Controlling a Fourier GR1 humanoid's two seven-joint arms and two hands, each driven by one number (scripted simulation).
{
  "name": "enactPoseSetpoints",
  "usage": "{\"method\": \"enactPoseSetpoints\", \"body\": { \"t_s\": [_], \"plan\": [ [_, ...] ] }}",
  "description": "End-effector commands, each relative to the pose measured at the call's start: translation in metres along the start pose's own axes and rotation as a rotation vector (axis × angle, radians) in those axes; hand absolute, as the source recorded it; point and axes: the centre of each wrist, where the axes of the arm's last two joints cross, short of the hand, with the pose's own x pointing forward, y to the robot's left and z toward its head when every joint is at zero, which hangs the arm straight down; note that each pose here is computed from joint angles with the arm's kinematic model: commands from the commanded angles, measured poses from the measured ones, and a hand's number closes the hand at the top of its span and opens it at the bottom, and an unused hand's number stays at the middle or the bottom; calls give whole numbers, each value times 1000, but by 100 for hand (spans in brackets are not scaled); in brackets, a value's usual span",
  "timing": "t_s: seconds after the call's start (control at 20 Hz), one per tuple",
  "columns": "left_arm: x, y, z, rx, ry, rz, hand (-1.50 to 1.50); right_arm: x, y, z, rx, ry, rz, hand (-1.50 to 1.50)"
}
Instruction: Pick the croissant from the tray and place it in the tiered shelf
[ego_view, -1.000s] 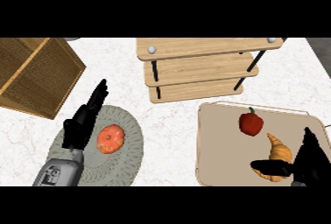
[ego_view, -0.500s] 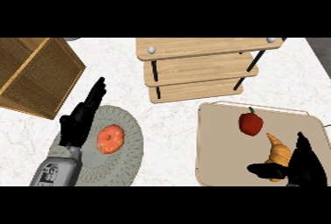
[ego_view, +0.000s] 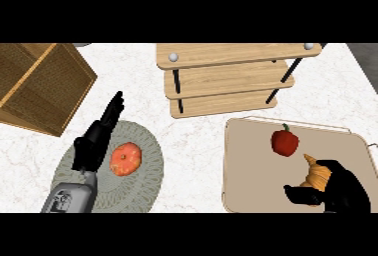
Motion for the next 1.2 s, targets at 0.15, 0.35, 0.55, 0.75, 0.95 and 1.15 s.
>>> {"method": "enactPoseSetpoints", "body": {
  "t_s": [0.15,0.35,0.55,0.75,0.95,1.15],
  "plan": [
    [-2,-1,0,-19,-9,-1,0,35,35,63,83,-292,132,150],
    [13,-21,-13,-102,-36,-2,0,71,60,129,199,-744,282,150],
    [4,-13,-8,-78,-31,-19,0,76,74,185,235,-871,273,150],
    [4,-4,-10,-56,-1,-5,0,80,67,215,283,-938,49,150],
    [2,-16,-13,-40,-15,3,0,76,54,234,293,-1015,-193,150],
    [2,2,-3,-40,-3,-15,0,82,27,250,214,-1046,-258,150]
  ]
}}
